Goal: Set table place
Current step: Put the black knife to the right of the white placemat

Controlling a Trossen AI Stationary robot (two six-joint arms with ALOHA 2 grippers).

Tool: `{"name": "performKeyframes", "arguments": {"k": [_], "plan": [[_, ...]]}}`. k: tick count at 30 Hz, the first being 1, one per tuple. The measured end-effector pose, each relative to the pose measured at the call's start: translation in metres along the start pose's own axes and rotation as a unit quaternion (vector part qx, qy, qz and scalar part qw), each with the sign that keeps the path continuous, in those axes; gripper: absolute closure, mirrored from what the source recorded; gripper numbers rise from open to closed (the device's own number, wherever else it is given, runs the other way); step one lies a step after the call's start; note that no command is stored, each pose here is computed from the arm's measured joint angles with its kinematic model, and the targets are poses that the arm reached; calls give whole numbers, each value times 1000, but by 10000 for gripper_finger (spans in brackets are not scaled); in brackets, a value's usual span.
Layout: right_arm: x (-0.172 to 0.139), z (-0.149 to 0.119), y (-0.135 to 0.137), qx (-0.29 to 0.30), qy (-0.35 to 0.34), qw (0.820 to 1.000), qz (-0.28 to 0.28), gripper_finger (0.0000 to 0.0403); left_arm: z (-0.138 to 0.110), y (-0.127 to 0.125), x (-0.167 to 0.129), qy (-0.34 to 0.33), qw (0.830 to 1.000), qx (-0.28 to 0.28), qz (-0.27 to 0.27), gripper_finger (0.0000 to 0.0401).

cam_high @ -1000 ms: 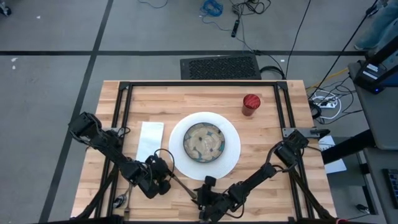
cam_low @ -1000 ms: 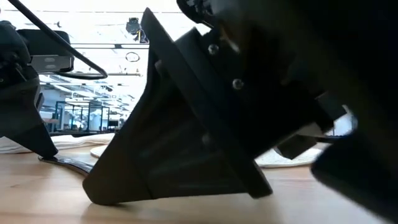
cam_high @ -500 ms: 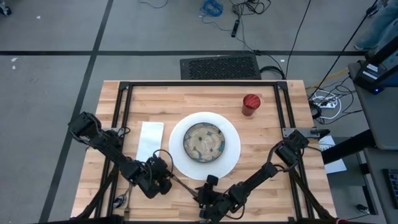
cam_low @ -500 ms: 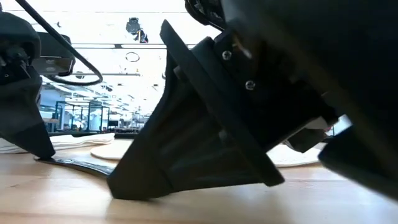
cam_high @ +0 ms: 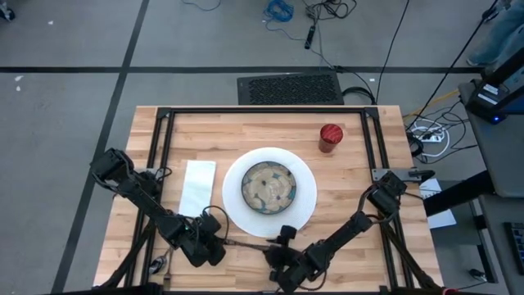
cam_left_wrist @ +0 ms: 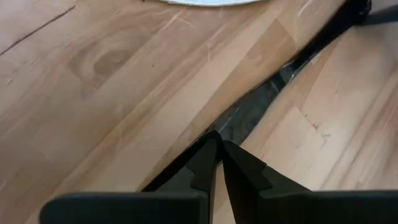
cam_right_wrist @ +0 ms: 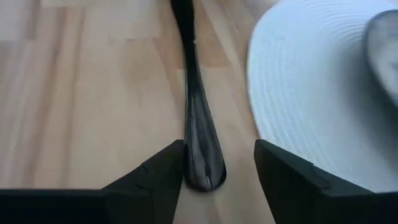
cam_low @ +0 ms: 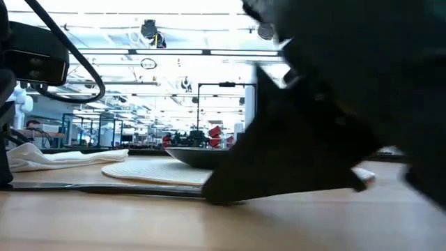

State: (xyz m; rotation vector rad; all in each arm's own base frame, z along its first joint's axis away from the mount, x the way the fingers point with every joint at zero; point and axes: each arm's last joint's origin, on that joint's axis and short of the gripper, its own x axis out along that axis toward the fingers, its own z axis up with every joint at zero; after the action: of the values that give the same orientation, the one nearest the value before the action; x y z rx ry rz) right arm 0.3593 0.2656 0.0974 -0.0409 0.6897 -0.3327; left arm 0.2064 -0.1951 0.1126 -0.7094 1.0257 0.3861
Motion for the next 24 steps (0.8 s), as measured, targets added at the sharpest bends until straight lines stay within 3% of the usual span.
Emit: {"name": "performKeyframes", "arguments": {"k": [6, 10, 19, 24], "plan": [[-13, -8, 7, -7, -10, 1000, 4, 220, 0, 0, 0, -2, 1000, 4, 0, 383], [-2, -19, 1, 36, -16, 999, 33, 220, 0, 0, 0, -6, 1000, 17, 1, 383], [12, -39, -17, 107, -101, 984, 104, 220, 1, 0, 0, -12, 999, 50, 2, 383], [13, -51, -26, 106, -117, 981, 116, 220, 1, 0, 0, -14, 999, 49, 3, 383]]}}
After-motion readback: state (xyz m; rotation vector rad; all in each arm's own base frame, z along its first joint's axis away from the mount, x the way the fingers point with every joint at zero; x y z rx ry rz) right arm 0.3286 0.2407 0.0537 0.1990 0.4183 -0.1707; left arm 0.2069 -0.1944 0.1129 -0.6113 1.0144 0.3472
